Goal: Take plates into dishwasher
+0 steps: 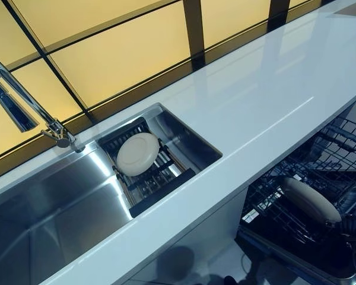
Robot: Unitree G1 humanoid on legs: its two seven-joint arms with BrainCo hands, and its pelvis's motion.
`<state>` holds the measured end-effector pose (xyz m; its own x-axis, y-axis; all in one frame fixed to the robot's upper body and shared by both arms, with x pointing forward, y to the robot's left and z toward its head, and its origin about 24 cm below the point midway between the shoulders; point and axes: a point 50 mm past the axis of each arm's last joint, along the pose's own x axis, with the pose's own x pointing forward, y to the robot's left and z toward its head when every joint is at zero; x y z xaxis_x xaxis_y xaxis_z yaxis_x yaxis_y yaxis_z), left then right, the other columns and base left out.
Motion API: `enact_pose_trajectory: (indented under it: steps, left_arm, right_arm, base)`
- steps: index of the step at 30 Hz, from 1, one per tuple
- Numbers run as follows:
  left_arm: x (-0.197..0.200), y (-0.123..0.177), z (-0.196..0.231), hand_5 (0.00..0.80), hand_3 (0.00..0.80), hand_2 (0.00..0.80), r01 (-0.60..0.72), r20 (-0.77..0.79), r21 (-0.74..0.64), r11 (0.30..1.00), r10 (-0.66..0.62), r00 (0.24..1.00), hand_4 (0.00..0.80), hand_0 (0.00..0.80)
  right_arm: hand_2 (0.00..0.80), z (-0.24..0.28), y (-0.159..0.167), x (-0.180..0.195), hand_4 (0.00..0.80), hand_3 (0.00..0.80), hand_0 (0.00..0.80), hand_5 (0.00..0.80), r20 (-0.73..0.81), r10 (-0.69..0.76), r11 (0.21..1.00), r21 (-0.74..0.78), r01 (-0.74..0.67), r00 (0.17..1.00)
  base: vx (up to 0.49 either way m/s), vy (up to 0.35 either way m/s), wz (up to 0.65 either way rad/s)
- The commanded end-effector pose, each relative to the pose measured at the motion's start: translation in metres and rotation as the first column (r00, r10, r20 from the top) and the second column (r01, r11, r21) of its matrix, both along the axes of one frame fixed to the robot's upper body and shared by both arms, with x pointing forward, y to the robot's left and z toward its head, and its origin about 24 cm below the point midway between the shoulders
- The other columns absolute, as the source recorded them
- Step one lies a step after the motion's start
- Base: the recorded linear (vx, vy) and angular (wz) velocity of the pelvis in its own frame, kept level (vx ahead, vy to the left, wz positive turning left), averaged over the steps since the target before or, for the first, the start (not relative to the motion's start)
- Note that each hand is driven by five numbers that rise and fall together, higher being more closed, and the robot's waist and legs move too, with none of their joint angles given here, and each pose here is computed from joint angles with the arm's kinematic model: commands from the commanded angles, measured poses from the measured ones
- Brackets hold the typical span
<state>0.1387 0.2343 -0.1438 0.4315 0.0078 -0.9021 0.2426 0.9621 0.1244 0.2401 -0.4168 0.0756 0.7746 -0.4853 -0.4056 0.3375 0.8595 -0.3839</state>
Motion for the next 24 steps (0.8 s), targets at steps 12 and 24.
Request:
enact_pose_trajectory:
  steps: [12, 24]
  left_arm:
    - [0.015, 0.012, 0.009, 0.0, 0.0, 0.0, -0.009, 0.056, 0.024, 1.0, 0.008, 0.998, 0.0, 0.0]
    - [0.013, 0.027, 0.012, 0.0, 0.0, 0.0, -0.033, 0.048, 0.065, 0.997, 0.03, 0.998, 0.0, 0.0]
  right_arm:
    - [0.0, 0.024, -0.011, 0.006, 0.0, 0.0, 0.0, 0.0, -0.021, 0.001, 0.989, -0.146, -0.004, 1.0]
    - [0.0, 0.075, -0.027, -0.003, 0.0, 0.0, 0.0, 0.0, 0.011, 0.034, 0.98, -0.195, -0.032, 0.999]
  base:
    - [-0.004, 0.005, -0.01]
    - [0.001, 0.001, 0.01]
